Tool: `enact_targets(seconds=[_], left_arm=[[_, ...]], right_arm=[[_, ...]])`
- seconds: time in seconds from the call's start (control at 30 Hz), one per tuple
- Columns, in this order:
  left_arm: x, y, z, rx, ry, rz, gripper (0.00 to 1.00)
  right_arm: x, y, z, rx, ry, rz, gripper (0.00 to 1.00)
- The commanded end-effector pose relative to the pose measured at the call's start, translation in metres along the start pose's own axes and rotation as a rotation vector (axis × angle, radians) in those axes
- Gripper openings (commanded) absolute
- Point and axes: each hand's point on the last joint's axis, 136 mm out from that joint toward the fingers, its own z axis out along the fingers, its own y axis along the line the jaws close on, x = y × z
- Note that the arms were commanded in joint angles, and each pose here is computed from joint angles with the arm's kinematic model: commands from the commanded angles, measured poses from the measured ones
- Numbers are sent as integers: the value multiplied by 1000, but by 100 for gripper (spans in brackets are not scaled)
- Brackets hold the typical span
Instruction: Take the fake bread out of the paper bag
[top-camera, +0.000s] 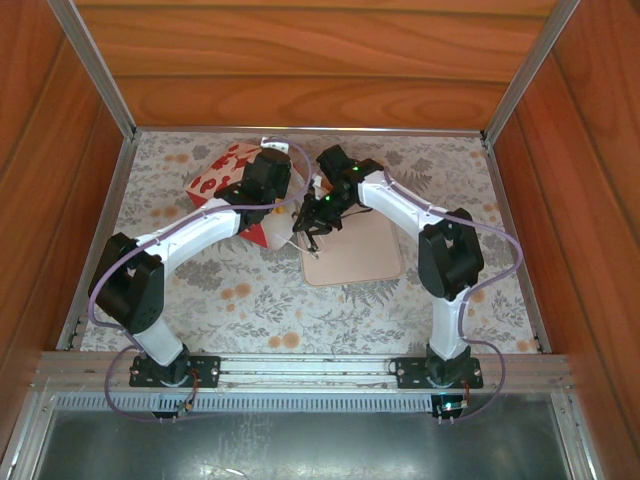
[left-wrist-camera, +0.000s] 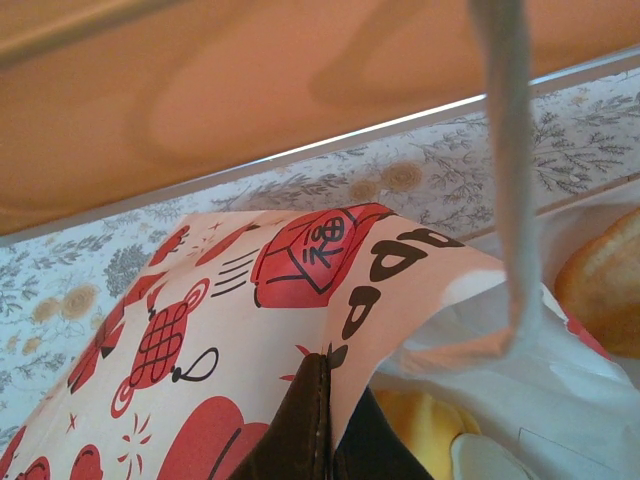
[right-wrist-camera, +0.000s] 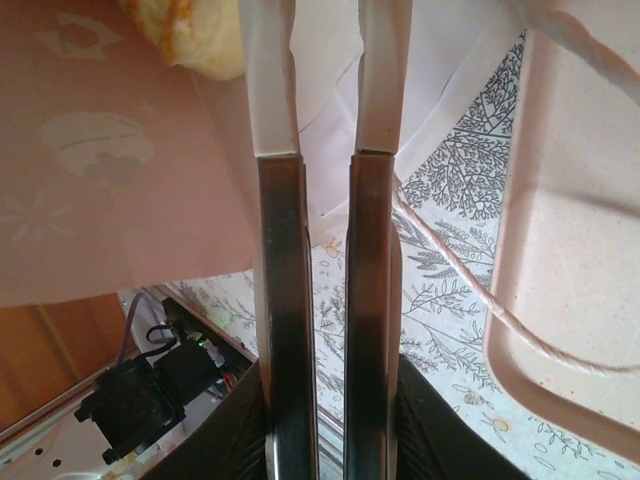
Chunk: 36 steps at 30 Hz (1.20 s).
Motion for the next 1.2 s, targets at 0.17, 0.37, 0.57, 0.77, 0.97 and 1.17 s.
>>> enact_targets(seconds=[0.17,0.37,0.57,0.77,0.97,1.17], left_arm=[[-12,33,8,-87,-6,-51,0],[-13,55,15,-131,-1,-61,0],[-9,68,21,-160,13,-61,0],[-2,78,25,-194,35,-44,0],[-1,83,20,-197,32,-48,0],[-6,82,9,-159,6,-62,0]], right_arm=[[20,21,-32,-51,-52,-47,0],[35,26,-48,-63,-78,-54,0],[46,38,-74,-92,-138,-75,0],[47,39,-100,-110,-204,-69,0],[38,17,-111,-114,-261,-5,0],[16,-11,-88,-153,-250,82,0]])
